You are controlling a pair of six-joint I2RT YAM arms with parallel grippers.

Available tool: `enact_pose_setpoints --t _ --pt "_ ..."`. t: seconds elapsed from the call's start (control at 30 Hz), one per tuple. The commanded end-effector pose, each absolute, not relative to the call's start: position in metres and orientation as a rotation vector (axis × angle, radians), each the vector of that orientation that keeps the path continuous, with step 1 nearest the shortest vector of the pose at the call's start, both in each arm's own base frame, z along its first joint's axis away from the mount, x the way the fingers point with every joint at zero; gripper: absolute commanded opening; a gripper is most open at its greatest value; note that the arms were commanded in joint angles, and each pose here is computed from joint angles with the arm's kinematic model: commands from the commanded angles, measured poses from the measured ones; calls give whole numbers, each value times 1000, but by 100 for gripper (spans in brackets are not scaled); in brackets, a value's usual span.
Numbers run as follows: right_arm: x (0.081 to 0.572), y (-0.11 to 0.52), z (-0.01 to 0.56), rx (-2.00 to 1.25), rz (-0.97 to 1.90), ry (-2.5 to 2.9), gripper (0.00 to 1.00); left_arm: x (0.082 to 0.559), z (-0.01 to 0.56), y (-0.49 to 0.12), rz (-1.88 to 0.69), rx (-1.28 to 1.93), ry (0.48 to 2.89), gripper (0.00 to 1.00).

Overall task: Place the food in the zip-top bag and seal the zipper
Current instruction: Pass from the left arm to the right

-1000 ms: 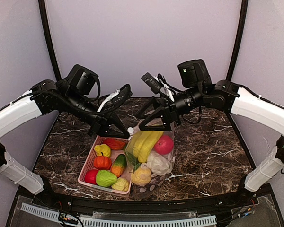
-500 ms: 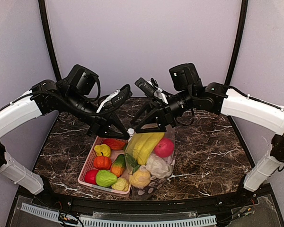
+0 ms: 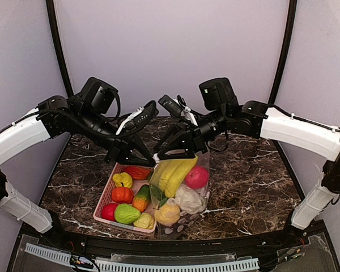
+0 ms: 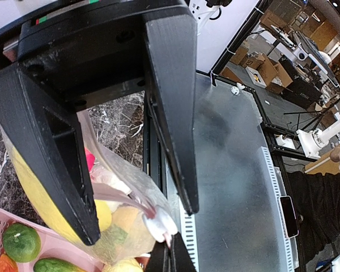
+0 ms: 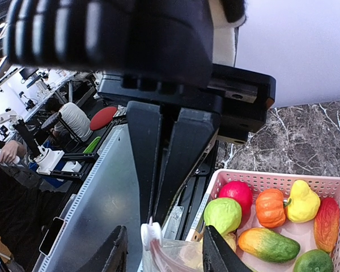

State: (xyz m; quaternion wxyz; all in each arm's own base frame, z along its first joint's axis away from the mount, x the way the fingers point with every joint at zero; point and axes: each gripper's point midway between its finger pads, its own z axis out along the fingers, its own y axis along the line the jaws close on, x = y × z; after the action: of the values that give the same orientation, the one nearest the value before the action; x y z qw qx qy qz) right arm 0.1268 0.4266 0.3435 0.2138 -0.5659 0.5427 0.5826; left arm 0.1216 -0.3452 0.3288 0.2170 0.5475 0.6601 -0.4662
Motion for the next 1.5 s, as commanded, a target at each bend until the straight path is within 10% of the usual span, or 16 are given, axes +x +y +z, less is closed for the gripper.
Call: enact_pose_setpoints --t 0.0,0.57,1.47 --pt "121 434 338 -1595 1634 1498 43 119 345 -345 -1315 1509 1748 1" --pt "118 429 341 -1585 1612 1492 0 132 336 -337 -1195 1444 1801 1" --pt "142 408 332 -1509 1364 1636 0 148 330 -322 -1016 1378 1846 1"
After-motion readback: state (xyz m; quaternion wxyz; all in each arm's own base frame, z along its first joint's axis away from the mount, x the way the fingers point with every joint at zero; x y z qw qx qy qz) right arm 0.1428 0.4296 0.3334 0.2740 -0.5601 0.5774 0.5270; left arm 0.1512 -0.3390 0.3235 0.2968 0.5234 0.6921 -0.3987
